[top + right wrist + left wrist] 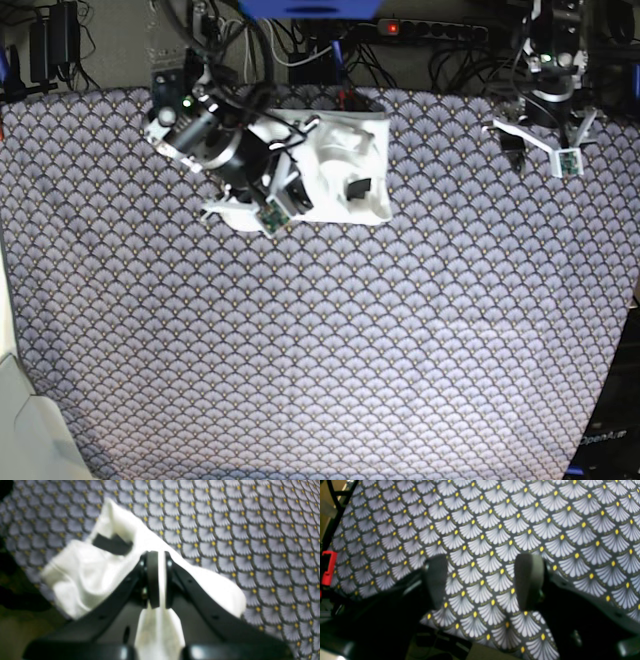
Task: Fold the T-shirt properly
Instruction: 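Press the folded bundle with the right gripper and release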
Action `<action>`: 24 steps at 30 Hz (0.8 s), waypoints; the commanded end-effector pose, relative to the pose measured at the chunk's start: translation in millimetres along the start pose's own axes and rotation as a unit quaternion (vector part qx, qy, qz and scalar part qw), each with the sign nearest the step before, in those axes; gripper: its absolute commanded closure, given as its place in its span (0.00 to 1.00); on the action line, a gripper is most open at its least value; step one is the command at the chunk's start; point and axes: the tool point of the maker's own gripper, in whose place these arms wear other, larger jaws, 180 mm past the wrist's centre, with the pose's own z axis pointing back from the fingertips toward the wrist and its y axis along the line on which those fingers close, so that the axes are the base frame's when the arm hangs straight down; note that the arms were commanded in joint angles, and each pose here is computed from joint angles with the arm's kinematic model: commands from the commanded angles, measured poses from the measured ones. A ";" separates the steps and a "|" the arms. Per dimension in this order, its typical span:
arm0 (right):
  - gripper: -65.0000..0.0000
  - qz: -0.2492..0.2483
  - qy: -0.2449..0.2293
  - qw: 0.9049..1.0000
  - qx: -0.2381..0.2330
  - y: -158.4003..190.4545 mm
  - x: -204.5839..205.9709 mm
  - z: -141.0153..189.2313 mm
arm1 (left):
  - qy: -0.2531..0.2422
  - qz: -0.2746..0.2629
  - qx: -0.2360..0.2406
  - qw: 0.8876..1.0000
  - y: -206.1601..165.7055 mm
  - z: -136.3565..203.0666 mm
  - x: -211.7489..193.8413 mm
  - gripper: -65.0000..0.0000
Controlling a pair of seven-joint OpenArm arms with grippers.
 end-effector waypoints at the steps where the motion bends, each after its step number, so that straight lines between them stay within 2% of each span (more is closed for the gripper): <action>1: 0.98 -0.003 -0.026 1.000 0.008 6.0 10.8 2.7 | -0.025 -0.005 0.004 1.000 2.7 -0.1 14.2 0.37; 5: 0.98 -0.013 -0.017 1.000 0.018 16.7 1.4 3.7 | -0.025 -0.005 0.004 1.000 2.7 -0.1 14.2 0.37; 12: 0.98 -0.012 -0.002 0.998 0.063 48.1 -7.5 -5.9 | -0.026 0.007 0.002 1.000 -1.7 1.5 14.1 0.37; 24: 0.98 -0.026 0.021 0.989 0.147 101.4 -35.1 -32.9 | -0.030 0.006 -0.007 0.999 -7.4 13.8 16.8 0.37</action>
